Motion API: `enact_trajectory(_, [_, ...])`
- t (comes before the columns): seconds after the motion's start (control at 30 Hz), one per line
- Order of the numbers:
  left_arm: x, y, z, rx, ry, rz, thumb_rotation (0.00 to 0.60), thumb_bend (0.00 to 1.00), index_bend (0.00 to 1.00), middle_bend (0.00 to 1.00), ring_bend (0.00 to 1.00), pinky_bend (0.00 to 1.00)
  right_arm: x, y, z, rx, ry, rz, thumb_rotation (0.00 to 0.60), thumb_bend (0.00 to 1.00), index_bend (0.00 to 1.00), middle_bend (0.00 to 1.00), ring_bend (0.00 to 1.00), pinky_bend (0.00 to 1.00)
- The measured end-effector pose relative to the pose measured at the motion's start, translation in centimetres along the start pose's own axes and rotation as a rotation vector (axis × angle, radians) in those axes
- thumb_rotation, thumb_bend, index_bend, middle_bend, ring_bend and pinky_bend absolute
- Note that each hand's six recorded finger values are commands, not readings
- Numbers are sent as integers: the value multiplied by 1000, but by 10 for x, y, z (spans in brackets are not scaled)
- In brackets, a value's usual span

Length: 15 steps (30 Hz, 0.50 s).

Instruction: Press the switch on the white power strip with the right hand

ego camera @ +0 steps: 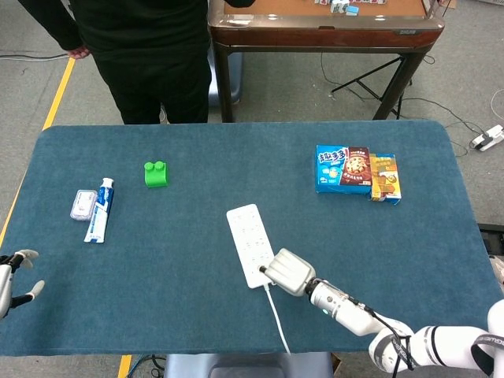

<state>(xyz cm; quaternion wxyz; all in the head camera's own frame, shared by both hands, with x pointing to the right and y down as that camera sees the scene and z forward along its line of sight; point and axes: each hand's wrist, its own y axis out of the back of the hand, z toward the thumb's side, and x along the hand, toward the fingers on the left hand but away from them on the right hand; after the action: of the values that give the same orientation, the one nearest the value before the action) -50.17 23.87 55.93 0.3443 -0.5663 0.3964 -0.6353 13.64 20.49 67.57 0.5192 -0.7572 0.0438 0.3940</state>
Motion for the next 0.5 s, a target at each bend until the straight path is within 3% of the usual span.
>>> enact_trajectory(0.5, [0, 1, -1, -2, 4, 1, 600, 227, 456, 485, 429, 588, -3, -13, -1, -3, -2, 39, 600, 1000, 279, 978, 1000, 1000])
